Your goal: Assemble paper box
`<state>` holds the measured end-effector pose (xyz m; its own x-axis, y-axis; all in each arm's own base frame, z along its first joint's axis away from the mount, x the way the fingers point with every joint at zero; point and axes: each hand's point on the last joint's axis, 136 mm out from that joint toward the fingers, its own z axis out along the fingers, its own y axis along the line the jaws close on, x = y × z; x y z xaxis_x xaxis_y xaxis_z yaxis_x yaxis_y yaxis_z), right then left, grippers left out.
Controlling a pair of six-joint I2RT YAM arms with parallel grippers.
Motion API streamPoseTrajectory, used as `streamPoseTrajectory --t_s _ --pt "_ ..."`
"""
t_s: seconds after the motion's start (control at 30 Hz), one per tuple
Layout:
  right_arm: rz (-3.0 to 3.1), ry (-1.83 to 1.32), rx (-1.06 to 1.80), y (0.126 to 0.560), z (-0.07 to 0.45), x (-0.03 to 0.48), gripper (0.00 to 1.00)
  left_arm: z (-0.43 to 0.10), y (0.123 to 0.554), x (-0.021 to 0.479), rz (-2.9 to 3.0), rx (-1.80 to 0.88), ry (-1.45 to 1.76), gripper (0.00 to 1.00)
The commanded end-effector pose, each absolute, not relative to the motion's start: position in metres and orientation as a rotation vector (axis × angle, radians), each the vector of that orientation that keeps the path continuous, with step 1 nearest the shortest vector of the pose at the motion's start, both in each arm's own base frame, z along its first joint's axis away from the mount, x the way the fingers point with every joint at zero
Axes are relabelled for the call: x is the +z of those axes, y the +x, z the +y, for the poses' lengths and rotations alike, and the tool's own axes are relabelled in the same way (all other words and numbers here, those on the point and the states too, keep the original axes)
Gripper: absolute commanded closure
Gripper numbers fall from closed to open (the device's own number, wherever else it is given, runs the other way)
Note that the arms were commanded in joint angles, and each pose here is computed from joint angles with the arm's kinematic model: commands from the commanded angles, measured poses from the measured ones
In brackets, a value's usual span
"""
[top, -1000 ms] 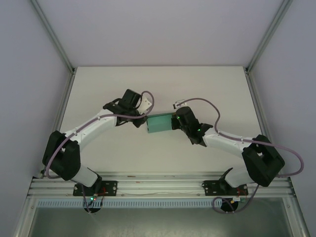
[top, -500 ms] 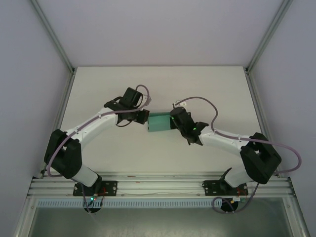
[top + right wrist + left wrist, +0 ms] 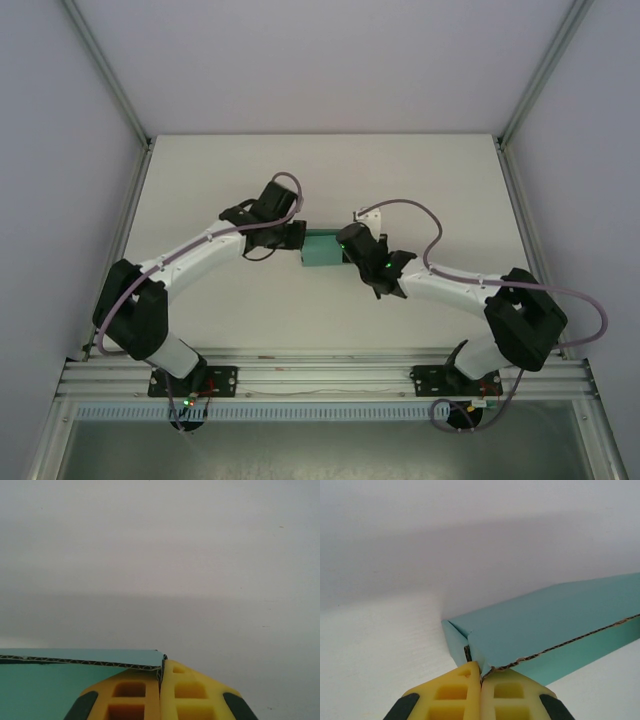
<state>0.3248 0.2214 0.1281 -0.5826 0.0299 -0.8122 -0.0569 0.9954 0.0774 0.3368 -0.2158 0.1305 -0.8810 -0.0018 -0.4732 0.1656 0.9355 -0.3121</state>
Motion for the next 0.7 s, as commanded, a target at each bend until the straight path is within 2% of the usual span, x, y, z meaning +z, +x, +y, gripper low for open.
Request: streamPoseTrajectory --t_s 0.0,0.13,0.33,0.43,0.53,0.67 --pt "2.272 -0.041 0.084 0.309 0.215 0.101 1.00 -0.219 0.330 0.112 2.637 -0.503 0.079 1.00" --pt "2.279 -0.027 0.077 0.309 0.214 0.099 1.00 -0.234 0.324 0.099 2.667 -0.637 0.019 1.00" --pt "2.241 -0.055 0.105 0.308 0.214 0.095 1.00 -0.214 0.311 0.085 2.682 -0.445 0.110 1.00" --pt "2.194 -0.094 0.152 0.305 0.215 0.083 1.00 -0.203 0.304 0.061 2.615 -0.304 0.201 1.00" --pt "2.181 -0.147 0.190 0.300 0.218 0.079 0.95 -0.193 0.293 0.036 2.619 -0.264 0.200 1.00" --pt "2.189 -0.176 0.231 0.296 0.223 0.091 0.79 -0.194 0.288 0.030 2.616 -0.297 0.194 1.00"
